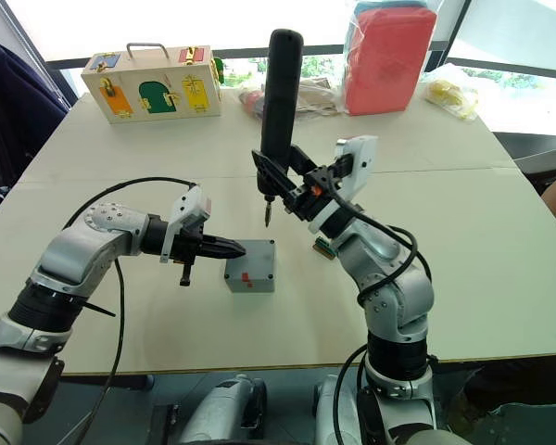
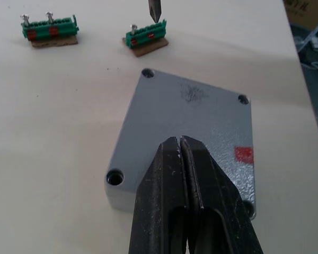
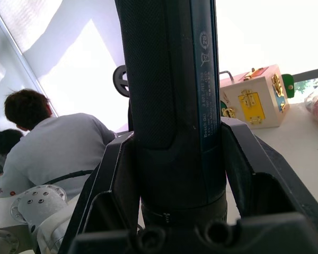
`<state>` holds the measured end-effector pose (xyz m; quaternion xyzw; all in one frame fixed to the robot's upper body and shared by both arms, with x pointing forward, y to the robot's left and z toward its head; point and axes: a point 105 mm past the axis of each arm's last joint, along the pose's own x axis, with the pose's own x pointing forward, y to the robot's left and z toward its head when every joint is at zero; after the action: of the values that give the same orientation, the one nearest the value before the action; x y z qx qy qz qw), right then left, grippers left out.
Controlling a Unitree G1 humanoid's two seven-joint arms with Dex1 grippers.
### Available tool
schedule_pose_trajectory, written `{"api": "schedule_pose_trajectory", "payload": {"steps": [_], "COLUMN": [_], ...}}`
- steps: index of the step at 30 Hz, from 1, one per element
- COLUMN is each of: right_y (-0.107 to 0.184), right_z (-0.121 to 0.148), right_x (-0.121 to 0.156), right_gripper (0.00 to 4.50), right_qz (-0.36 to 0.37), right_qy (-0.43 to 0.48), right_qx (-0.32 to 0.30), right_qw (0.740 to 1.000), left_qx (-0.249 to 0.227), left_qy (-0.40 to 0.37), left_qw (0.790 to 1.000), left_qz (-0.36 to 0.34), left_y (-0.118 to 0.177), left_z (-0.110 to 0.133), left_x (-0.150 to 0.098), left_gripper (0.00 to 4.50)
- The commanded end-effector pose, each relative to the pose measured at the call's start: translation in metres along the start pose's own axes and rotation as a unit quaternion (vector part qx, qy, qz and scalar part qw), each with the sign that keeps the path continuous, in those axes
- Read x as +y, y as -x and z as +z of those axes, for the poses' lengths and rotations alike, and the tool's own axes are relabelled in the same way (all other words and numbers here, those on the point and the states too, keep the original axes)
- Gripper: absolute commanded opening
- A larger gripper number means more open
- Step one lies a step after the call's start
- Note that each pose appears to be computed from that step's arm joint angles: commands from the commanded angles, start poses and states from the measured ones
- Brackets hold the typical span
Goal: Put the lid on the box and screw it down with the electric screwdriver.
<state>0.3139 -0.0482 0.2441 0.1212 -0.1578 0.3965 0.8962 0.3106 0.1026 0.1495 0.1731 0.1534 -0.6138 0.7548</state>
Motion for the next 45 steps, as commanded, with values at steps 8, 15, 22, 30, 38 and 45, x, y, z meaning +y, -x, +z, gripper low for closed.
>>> {"api": "schedule_pose_trajectory", "payload": {"steps": [8, 15, 22, 30, 38, 45], "right_y": [0.005, 0.008, 0.023, 0.047, 0.053, 0.057], "right_z": [-0.008, -0.021, -0.052, -0.097, -0.113, -0.124], "right_x": [0.004, 0.0, -0.001, 0.001, -0.002, -0.007], "right_gripper": [1.84, 1.84, 1.84, 1.84, 1.84, 1.84], "right_qz": [0.021, 0.011, -0.001, -0.024, -0.038, -0.055], "right_qy": [0.061, 0.056, 0.039, 0.032, 0.043, 0.04], "right_qx": [-0.008, 0.006, 0.045, 0.125, 0.169, 0.193], "right_qw": [0.998, 0.998, 0.998, 0.991, 0.984, 0.979], "left_qx": [0.005, 0.003, 0.013, 0.014, 0.017, 0.017], "left_qy": [-0.009, -0.01, -0.01, -0.005, -0.005, -0.007], "left_qw": [1.0, 1.0, 1.0, 1.0, 1.0, 1.0], "left_qz": [0.025, 0.023, 0.018, 0.01, 0.005, 0.001], "left_y": [-0.005, -0.006, -0.008, -0.012, -0.015, -0.018], "left_z": [-0.006, -0.005, -0.011, -0.015, -0.017, -0.017], "left_x": [0.001, 0.002, 0.001, -0.002, -0.004, -0.006], "left_gripper": [0.0, 0.0, 0.0, 0.0, 0.0, 0.0]}}
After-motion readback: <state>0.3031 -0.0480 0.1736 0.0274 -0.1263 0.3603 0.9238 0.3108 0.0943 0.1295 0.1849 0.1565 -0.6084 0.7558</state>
